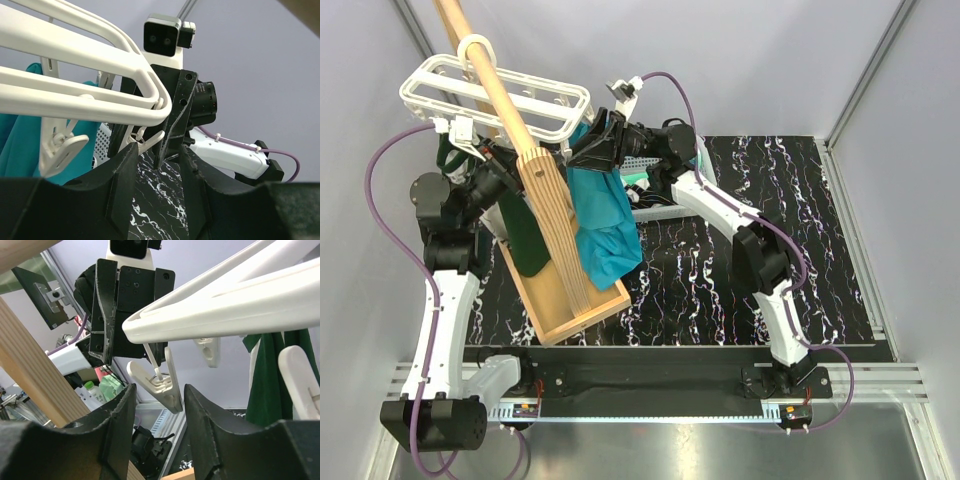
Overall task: Clip the socks to the hanger
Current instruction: Open the clamp at the hanger.
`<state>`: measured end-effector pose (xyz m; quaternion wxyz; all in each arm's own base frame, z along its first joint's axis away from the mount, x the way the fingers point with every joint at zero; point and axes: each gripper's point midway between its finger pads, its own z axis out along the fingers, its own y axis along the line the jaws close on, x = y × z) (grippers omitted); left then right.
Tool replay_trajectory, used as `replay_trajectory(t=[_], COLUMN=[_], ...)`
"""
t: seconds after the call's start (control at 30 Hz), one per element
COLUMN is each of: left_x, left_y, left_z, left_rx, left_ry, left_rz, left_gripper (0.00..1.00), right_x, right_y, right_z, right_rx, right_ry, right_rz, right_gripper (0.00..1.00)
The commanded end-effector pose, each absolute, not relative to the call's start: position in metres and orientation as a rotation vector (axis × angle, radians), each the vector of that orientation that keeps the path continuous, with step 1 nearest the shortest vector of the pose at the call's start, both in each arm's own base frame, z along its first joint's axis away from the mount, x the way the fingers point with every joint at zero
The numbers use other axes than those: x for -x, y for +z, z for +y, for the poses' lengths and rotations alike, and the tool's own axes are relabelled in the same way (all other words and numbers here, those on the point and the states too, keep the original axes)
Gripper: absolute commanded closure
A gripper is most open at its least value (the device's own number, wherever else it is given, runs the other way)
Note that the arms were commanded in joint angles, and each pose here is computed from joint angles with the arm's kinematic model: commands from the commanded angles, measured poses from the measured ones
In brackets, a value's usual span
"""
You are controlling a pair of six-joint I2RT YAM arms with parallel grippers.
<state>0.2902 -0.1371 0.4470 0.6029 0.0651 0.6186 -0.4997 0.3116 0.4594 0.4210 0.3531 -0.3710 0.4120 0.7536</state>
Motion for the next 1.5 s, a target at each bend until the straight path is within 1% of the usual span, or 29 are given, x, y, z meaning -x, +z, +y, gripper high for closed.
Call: replay_trajectory(t=[0.0, 0.23, 0.27, 0.3, 0.37, 0.4, 0.47, 0.5, 0.57, 0.6, 0.67, 0.7, 0.83, 0.97, 1.03, 1.17, 1.3, 1.47], left_x=[-0.274, -0.275, -0.276, -0.275, -0.278, -0.277, -0.280, -0.281, -0.282, -0.283, -0.285, -0.284, -0.290, -0.277, -0.279, -0.282, -0.292, -0.297], left_y=[0.471, 0.471, 0.469, 0.470, 0.466, 0.467, 0.463, 0.463, 0.462, 0.462, 0.459, 0.458, 0.458, 0.461, 0.457, 0.461, 0.462, 0.467], left_z=[-0.140, -0.137, -0.137, -0.136, -0.134, -0.133, -0.129, -0.130, -0.131, -0.137, -0.143, -0.152, -0.144, -0.128, -0.122, -0.118, -0.131, -0.142], left_rx=[-0.228, -0.211, -0.201, -0.204, -0.199, -0.212, -0.191, -0.198, -0.199, -0.214, -0.213, -0.240, -0.142, -0.067, -0.015, 0.069, 0.074, 0.067], left_ry=[-1.147, -1.119, -1.116, -1.106, -1.072, -1.044, -1.018, -1.000, -0.975, -0.951, -0.929, -0.919, -0.827, -0.780, -0.770, -0.806, -0.886, -0.976], left_rz=[1.371, 1.379, 1.396, 1.395, 1.418, 1.414, 1.431, 1.424, 1.420, 1.409, 1.414, 1.410, 1.384, 1.322, 1.334, 1.335, 1.371, 1.353], left_gripper=[0.57, 0.58, 0.58, 0.58, 0.57, 0.55, 0.50, 0.49, 0.46, 0.44, 0.44, 0.46, 0.52, 0.52, 0.52, 0.41, 0.37, 0.33], right_x=[-0.299, -0.295, -0.294, -0.294, -0.292, -0.292, -0.291, -0.291, -0.292, -0.292, -0.286, -0.287, -0.284, -0.286, -0.284, -0.278, -0.274, -0.271], right_y=[0.438, 0.437, 0.439, 0.440, 0.442, 0.444, 0.447, 0.447, 0.449, 0.448, 0.456, 0.454, 0.464, 0.467, 0.468, 0.472, 0.476, 0.476], right_z=[0.456, 0.454, 0.454, 0.453, 0.452, 0.452, 0.449, 0.449, 0.451, 0.451, 0.446, 0.445, 0.442, 0.442, 0.441, 0.437, 0.434, 0.433], right_rx=[0.986, 0.993, 0.990, 0.983, 0.977, 0.960, 0.940, 0.922, 0.890, 0.884, 0.871, 0.858, 0.809, 0.749, 0.745, 0.733, 0.740, 0.749], right_ry=[1.969, 1.987, 1.989, 1.992, 1.998, 2.012, 2.034, 2.048, 2.077, 2.085, 2.102, 2.110, 2.108, 2.100, 2.109, 2.143, 2.159, 2.174], right_rz=[0.958, 0.957, 0.958, 0.963, 0.968, 0.979, 1.004, 1.024, 1.100, 1.125, 1.145, 1.173, 1.268, 1.397, 1.408, 1.428, 1.431, 1.442], right_gripper=[0.52, 0.61, 0.64, 0.66, 0.71, 0.77, 0.83, 0.91, 0.99, 1.00, 1.00, 1.00, 1.00, 1.00, 1.00, 1.00, 1.00, 1.00])
